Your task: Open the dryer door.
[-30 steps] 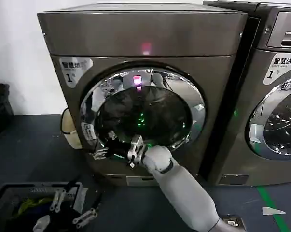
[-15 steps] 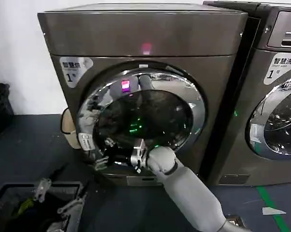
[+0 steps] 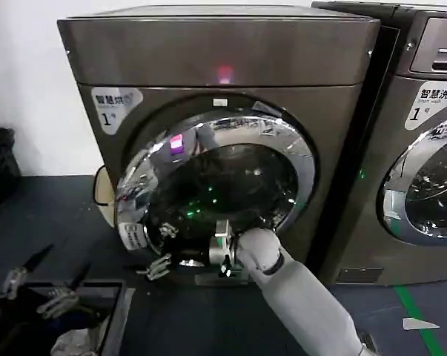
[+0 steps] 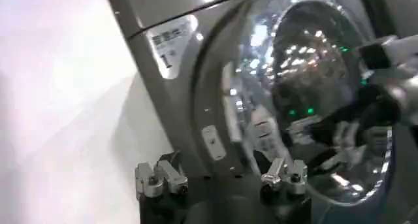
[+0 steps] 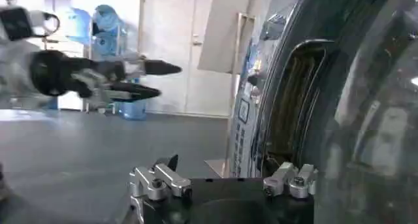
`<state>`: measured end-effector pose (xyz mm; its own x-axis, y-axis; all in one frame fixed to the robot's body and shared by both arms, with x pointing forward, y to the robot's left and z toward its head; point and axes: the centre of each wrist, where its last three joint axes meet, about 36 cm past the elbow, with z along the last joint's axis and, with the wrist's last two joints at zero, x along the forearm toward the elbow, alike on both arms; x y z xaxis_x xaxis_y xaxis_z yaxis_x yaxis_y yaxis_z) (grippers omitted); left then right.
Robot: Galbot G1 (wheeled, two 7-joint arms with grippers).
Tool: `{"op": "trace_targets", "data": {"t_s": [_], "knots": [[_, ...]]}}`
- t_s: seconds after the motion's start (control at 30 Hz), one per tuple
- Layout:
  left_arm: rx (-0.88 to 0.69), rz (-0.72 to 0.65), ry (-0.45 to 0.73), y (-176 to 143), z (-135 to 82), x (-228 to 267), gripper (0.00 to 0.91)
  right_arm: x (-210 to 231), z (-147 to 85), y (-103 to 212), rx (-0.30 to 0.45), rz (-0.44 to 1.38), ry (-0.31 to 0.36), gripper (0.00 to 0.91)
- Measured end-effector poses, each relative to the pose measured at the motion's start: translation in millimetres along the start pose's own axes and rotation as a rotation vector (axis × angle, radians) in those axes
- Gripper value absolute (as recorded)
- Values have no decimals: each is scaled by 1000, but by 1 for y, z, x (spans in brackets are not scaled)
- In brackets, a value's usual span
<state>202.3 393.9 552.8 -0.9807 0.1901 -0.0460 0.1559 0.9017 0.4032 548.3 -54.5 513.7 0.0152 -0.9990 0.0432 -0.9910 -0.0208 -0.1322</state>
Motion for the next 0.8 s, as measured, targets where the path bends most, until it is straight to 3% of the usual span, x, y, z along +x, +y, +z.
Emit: {"op": "trace_targets", "data": {"t_s": [0.43, 0.8], "knots": [[87, -45, -55, 38, 29, -12, 907, 16, 2, 13, -27, -86, -30, 907], [211, 43, -118, 53, 45, -52, 907, 46, 5, 30, -28, -112, -29, 907]]}}
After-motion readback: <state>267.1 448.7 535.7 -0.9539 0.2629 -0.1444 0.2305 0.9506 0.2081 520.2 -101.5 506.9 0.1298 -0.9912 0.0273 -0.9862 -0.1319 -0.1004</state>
